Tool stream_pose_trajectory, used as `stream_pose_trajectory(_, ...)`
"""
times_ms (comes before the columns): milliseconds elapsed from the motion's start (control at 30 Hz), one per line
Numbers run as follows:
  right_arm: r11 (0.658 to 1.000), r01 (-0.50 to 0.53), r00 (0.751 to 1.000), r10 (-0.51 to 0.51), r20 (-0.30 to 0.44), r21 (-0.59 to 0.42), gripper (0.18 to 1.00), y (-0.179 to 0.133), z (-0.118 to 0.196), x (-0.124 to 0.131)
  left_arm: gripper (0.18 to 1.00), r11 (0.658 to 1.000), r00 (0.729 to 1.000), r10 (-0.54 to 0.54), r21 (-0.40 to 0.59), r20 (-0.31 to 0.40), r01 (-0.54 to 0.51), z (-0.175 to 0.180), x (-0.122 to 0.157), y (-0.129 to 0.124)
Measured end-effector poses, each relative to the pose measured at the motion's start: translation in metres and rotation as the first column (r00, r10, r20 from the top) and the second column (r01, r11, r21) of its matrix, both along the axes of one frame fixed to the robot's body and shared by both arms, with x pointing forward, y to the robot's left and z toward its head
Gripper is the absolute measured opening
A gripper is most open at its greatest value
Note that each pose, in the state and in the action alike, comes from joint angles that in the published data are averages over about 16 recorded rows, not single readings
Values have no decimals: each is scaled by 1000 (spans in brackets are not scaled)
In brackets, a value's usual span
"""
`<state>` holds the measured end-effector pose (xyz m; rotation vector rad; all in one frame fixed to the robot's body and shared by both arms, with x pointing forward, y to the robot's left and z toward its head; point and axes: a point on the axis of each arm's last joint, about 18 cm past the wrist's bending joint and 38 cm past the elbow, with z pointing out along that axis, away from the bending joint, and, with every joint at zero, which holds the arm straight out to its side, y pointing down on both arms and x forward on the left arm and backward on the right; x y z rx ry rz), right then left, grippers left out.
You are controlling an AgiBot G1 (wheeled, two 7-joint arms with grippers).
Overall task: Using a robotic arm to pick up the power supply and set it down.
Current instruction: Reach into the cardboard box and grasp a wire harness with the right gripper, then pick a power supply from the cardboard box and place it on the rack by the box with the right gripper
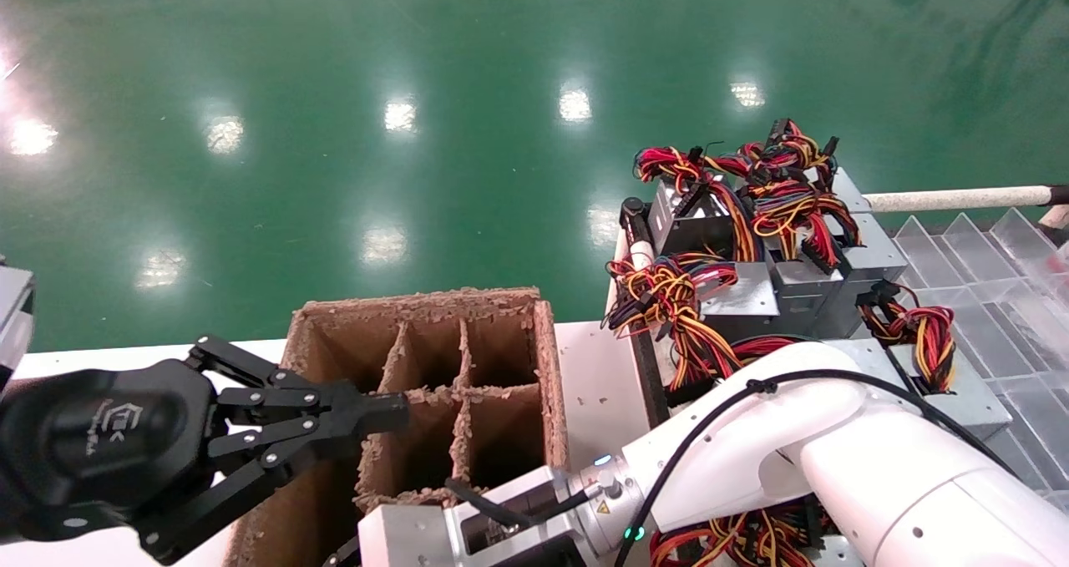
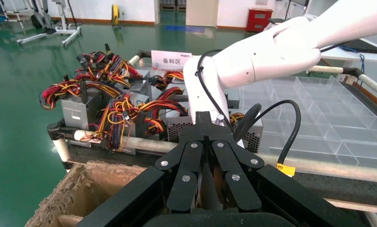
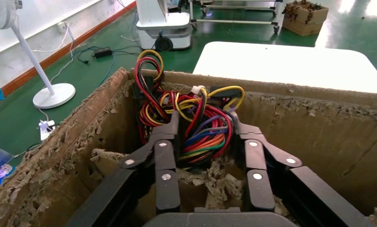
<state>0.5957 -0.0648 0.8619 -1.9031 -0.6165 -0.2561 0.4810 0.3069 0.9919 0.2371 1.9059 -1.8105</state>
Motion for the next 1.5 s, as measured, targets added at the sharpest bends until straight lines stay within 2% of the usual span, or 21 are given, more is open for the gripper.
stream_pose_trajectory(233, 1000, -6, 1000, 6, 2, 9, 365, 0, 5, -1, 191, 1000, 1000, 0, 0, 0, 0, 0, 0, 0)
stream_pose_trajectory(433, 999, -21, 1000, 21, -1, 28, 281, -2, 10, -3, 191, 1000, 1000, 0, 0, 0, 0, 0, 0, 0)
stream_pose_trajectory(633, 997, -41, 999, 42, -10, 64, 239, -8, 17, -8, 191, 1000, 1000, 0, 0, 0, 0, 0, 0, 0)
stream_pose_trajectory(1133, 969, -103, 993, 113, -31, 226, 226, -33, 44, -32, 191, 1000, 1000, 0, 0, 0, 0, 0, 0, 0)
stream_pose_trajectory(1500, 939, -178, 982, 187, -4, 294, 224, -53, 78, -63, 191, 1000, 1000, 0, 0, 0, 0, 0, 0, 0)
